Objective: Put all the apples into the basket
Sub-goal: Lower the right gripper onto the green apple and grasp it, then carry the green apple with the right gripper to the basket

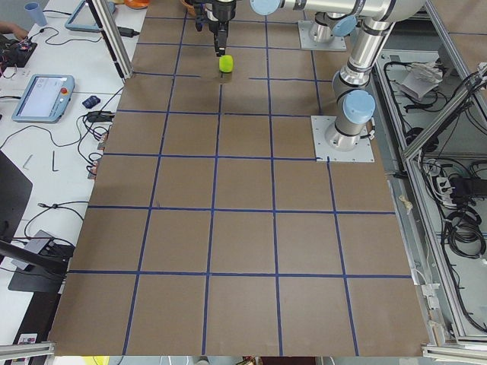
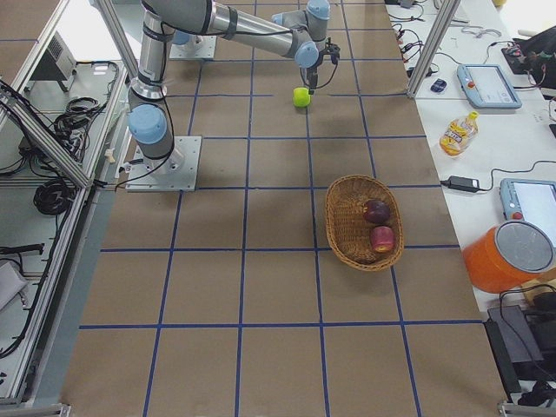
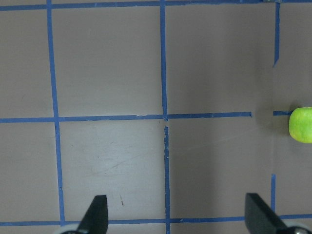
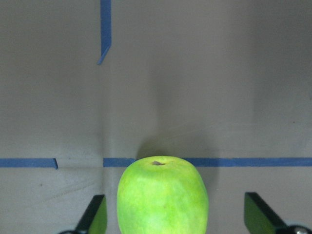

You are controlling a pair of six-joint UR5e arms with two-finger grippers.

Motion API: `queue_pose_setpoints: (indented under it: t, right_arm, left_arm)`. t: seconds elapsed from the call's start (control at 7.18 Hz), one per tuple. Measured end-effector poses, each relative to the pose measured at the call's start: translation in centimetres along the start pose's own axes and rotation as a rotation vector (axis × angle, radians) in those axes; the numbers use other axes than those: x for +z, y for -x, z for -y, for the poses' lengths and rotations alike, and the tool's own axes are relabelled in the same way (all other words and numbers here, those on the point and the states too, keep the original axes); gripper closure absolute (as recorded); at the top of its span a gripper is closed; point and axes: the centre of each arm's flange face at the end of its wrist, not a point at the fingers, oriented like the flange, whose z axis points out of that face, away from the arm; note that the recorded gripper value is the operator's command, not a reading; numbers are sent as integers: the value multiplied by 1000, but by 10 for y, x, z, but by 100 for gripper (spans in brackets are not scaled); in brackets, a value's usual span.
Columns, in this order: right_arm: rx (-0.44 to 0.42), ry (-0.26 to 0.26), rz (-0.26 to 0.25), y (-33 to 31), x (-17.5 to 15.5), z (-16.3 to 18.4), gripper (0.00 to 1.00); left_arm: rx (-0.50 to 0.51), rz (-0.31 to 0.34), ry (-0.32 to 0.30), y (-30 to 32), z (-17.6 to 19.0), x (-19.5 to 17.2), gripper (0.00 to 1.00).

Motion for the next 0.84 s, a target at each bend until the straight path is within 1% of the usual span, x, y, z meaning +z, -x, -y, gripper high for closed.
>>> queue_pose_setpoints:
  t: [0.14,0.42,0.7,0.84]
  right_arm:
    - [7,-13,1,2,13,-9,0]
    - [20,-19,1,3,33,-26,0]
    - [27,-70,14,5,41,-29,0]
    - [24,-83,16,5,45,-30,1]
  left_arm:
    - [-2,0,16,1,1,3,0]
    - [-3,2,71,3,3,11,0]
    - [0,3,82,3,3,12,0]
    - [0,3,83,3,4,12,0]
